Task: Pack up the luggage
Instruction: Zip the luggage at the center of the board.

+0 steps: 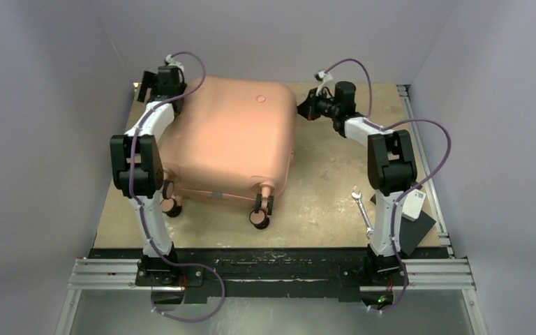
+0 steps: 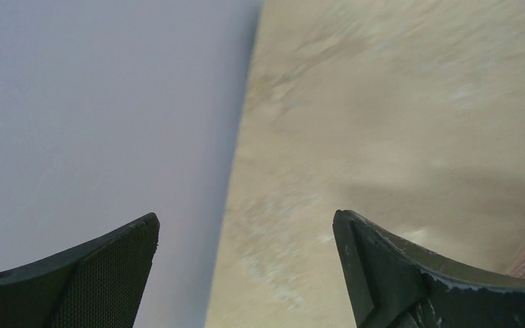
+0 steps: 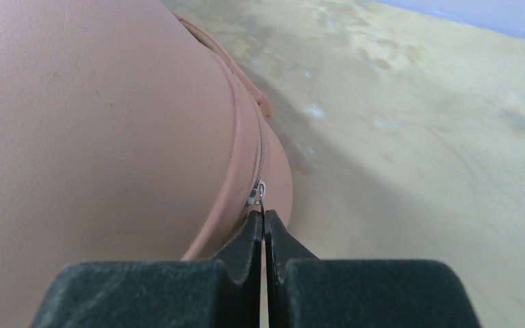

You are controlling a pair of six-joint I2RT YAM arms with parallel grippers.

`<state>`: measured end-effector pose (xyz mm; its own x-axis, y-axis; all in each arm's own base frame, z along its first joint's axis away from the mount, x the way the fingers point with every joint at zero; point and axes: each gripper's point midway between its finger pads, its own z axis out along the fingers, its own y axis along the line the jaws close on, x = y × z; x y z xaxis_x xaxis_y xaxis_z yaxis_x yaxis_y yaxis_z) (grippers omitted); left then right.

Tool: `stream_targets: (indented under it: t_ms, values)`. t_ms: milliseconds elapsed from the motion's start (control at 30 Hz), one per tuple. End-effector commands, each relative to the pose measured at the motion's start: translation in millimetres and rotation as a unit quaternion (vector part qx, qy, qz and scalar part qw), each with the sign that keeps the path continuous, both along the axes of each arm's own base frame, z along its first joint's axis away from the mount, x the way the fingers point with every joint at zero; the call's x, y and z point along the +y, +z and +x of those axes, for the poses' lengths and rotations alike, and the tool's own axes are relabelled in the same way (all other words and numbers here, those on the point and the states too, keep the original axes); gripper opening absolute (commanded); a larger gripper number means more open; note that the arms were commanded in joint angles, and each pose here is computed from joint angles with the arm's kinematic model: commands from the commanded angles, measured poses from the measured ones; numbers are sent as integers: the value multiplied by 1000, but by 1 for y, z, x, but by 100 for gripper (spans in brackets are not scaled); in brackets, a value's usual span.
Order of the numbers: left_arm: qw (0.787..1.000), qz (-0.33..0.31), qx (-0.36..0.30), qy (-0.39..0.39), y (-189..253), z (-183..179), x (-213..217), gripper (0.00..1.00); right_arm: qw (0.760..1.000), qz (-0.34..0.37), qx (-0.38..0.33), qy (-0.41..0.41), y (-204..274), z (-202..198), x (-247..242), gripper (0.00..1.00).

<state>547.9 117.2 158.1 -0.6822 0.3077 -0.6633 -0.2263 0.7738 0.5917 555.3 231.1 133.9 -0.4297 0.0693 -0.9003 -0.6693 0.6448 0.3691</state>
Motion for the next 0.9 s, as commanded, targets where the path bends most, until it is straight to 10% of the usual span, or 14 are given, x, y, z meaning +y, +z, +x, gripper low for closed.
stream_targets:
  t_ms: [0,233,467,867]
  values:
    - [967,-73,86,-228,-75,24,-174,99,990,9,-116,-82,91,9,-58,0]
    - [939,-69,72,-330,-58,44,-285,99,986,-26,-111,-125,81,-44,-111,0]
    - [980,-96,-42,-171,56,62,-191,99,984,-39,-120,-127,86,-90,-124,0]
    - [940,-138,-34,-309,150,-124,-173,99,983,-23,-120,-137,79,-96,-128,0]
